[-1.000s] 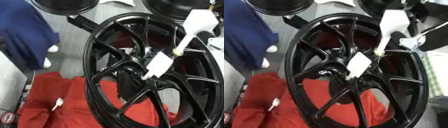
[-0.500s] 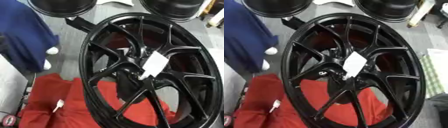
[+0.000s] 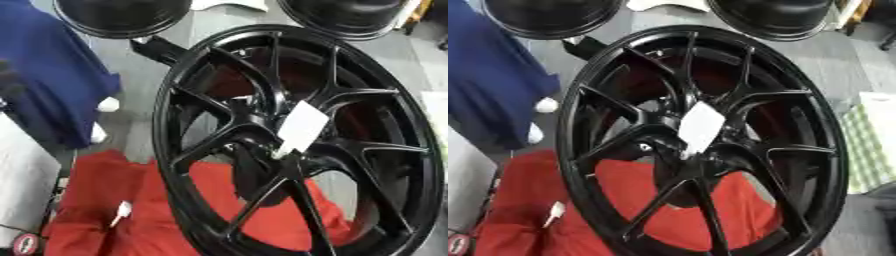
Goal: Pull the pin out of the wheel hub.
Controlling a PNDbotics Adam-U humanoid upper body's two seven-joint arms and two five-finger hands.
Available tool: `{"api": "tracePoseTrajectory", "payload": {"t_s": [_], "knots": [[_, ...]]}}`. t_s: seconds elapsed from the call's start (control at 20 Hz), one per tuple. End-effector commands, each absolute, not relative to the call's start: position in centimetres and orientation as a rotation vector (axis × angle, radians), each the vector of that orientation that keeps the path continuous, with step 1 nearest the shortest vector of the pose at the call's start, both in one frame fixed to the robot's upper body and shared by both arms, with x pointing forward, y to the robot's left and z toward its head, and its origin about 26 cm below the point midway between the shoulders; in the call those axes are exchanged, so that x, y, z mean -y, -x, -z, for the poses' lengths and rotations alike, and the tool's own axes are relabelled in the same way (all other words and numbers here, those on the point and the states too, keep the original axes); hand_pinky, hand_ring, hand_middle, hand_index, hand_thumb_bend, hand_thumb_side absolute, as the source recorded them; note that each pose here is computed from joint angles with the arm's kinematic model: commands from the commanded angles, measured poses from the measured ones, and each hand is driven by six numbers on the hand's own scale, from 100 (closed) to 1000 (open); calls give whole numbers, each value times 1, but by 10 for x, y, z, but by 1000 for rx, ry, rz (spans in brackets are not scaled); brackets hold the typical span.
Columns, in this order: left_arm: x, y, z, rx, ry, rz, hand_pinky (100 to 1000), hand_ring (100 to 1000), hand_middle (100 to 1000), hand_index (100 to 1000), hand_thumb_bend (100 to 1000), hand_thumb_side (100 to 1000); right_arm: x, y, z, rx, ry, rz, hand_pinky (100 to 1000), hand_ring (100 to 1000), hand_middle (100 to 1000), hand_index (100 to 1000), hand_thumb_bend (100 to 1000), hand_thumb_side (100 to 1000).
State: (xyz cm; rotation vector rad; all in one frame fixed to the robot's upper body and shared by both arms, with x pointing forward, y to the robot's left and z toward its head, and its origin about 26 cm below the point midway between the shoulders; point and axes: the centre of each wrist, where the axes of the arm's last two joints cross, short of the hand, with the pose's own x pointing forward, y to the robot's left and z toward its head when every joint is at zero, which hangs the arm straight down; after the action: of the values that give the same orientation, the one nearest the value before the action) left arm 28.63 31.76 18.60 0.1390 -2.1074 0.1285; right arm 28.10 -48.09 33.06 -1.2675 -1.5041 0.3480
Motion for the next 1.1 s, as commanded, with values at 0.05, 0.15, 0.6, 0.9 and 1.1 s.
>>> {"api": "tracePoseTrajectory", "payload": {"t_s": [0.05,0.15,0.6,0.9,1.1], "knots": [[-320,-283,-192,2133,-158,-132,811,772,702,824,134,630,514,-273,-328,1438,1377,-244,651,578,491,544,100,100],[-320,-283,-192,2132,-156,-135,811,772,702,824,138,630,529,-270,-317,1381,1383,-201,759,773,781,806,100,100],[-319,-283,-192,2131,-153,-136,811,772,702,826,134,631,548,-266,-299,1390,1341,-122,783,849,871,875,111,100],[-318,-284,-191,2130,-145,-135,811,772,703,826,134,631,536,-270,-302,1433,1369,-110,784,851,870,864,147,100],[-318,-284,-191,2131,-141,-135,811,772,703,826,135,631,528,-272,-304,1436,1383,-108,786,856,883,866,138,100]]}}
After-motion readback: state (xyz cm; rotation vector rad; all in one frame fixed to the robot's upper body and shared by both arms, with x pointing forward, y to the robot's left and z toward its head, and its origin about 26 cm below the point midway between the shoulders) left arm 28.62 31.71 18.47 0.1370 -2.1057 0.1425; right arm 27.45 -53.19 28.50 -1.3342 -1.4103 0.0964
